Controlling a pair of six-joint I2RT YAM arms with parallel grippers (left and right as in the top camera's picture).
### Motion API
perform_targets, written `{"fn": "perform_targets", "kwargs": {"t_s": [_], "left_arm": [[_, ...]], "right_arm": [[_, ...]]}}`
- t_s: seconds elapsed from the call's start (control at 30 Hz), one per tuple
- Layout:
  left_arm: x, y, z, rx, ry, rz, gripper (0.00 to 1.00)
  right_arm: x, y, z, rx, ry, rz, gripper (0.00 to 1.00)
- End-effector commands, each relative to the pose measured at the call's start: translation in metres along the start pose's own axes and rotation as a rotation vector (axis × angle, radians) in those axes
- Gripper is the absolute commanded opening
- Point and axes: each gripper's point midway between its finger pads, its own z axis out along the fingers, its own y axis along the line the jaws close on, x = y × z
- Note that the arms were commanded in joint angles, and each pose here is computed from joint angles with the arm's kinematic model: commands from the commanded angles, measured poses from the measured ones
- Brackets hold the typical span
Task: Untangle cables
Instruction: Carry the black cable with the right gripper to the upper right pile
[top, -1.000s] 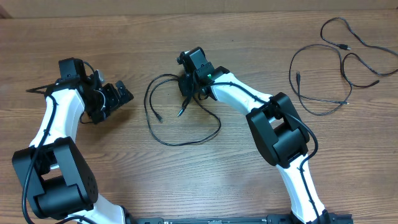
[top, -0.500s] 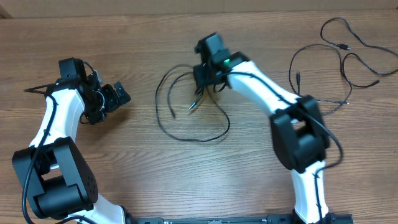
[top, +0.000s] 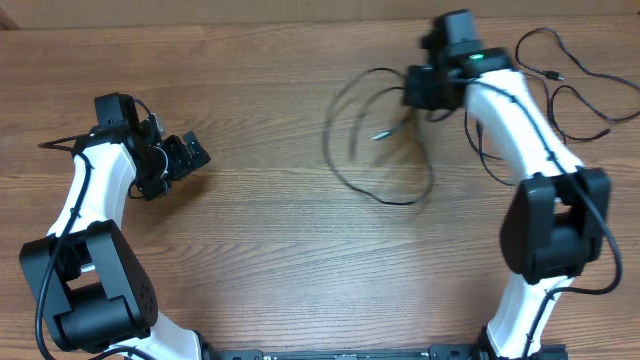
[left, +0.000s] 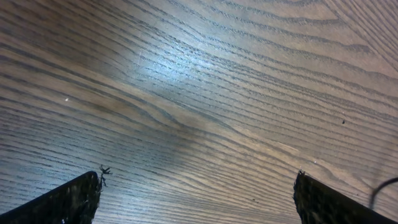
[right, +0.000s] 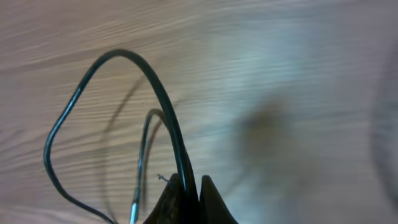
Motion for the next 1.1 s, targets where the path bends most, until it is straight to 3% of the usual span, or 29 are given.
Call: {"fn": "perform_targets", "kwargs": {"t_s": [0.0,0.27,0.47,0.83,0.87,0.9,0.93,1.0,1.07], "left_arm": [[-0.005,-0.002,-0.005,-0.003,-0.02,0.02,1.0],[-0.005,-0.002,-0.005,-0.003,-0.02,0.02,1.0],[-0.005,-0.002,-0.005,-0.003,-0.02,0.02,1.0],[-0.005,-0.002,-0.005,-0.003,-0.02,0.02,1.0],[-0.005,-0.002,-0.005,-0.003,-0.02,0.019,1.0],[-0.005,-0.002,-0.005,-0.003,-0.02,0.02,1.0],[-0.005,-0.002,-0.005,-0.003,-0.02,0.019,1.0],[-0.005,-0.002,-0.005,-0.003,-0.02,0.02,1.0],[-0.005,-0.002,-0.005,-0.003,-0.02,0.02,1.0]], "right_arm": [[-0.009,-0.044,-0.019,0.027,-0.008,0.09,0.04],[-0.01,-0.181,-0.057,0.116,-0.024,0.386,0.04],[-0.017,-0.247,-0.086,0.05,-0.127,0.539,0.04],[-0.01,-0.345,-0.128,0.12,-0.284,0.693,0.04],[-0.008,-0.349,-0.13,0.122,-0.289,0.71,0.08],[-0.007,-0.353,-0.132,0.125,-0.291,0.719,0.26],[-0.005,-0.355,-0.133,0.127,-0.292,0.726,0.51],[-0.004,-0.357,-0.133,0.128,-0.29,0.73,0.8],[-0.004,-0.357,-0.133,0.128,-0.289,0.731,0.94]]}}
